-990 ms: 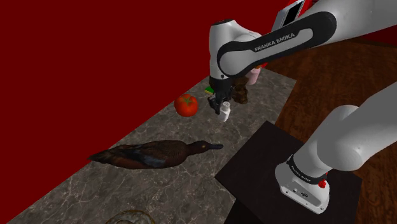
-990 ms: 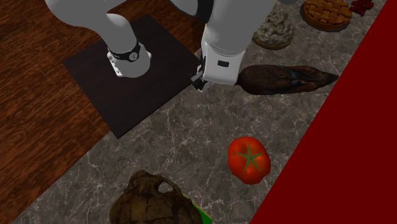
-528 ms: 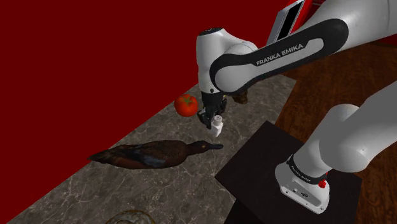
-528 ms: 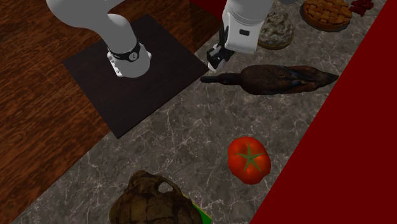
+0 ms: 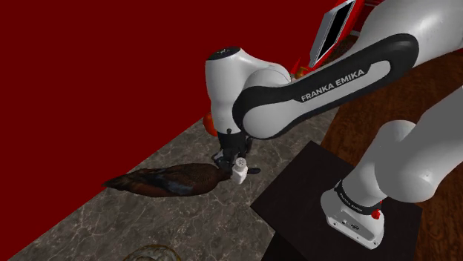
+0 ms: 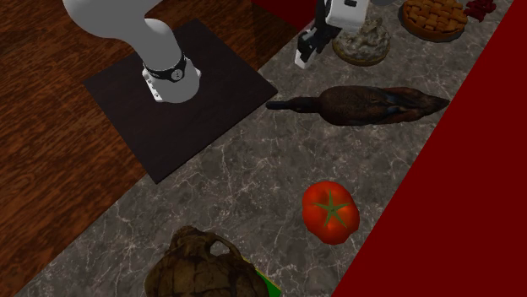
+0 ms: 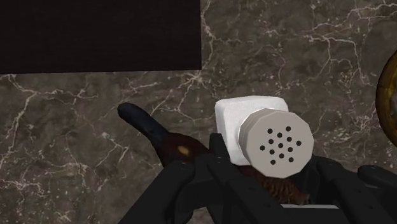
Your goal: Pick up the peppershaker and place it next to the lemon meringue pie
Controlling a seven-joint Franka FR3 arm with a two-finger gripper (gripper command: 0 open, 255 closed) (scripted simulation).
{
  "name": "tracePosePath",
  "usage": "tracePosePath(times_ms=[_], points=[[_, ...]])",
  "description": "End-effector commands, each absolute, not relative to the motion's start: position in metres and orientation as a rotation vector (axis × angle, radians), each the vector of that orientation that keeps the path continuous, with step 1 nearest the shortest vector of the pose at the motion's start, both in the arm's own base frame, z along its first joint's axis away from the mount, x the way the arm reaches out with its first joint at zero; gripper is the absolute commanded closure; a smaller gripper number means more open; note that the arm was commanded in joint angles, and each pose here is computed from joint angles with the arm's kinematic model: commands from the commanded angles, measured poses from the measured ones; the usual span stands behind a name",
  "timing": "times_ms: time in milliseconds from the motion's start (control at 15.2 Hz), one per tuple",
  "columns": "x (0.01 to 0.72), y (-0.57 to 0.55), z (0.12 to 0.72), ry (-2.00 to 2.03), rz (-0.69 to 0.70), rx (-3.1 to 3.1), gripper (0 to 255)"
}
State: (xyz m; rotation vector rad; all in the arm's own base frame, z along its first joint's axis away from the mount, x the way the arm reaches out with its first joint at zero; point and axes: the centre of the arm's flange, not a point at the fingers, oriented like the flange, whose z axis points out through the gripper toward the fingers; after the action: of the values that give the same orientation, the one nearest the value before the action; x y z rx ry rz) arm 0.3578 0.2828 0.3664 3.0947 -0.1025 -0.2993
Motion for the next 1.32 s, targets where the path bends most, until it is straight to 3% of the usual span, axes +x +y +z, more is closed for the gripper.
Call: tracePosePath(times_ms=[0, 924, 1254], points=[[0.350, 0.307, 0.368, -0.105, -0.300, 3.095, 255], [0.292, 0.495, 0.368, -0.105, -0.300, 3.095, 255], [0.292, 0.495, 0.342, -0.105, -0.300, 3.095, 255]])
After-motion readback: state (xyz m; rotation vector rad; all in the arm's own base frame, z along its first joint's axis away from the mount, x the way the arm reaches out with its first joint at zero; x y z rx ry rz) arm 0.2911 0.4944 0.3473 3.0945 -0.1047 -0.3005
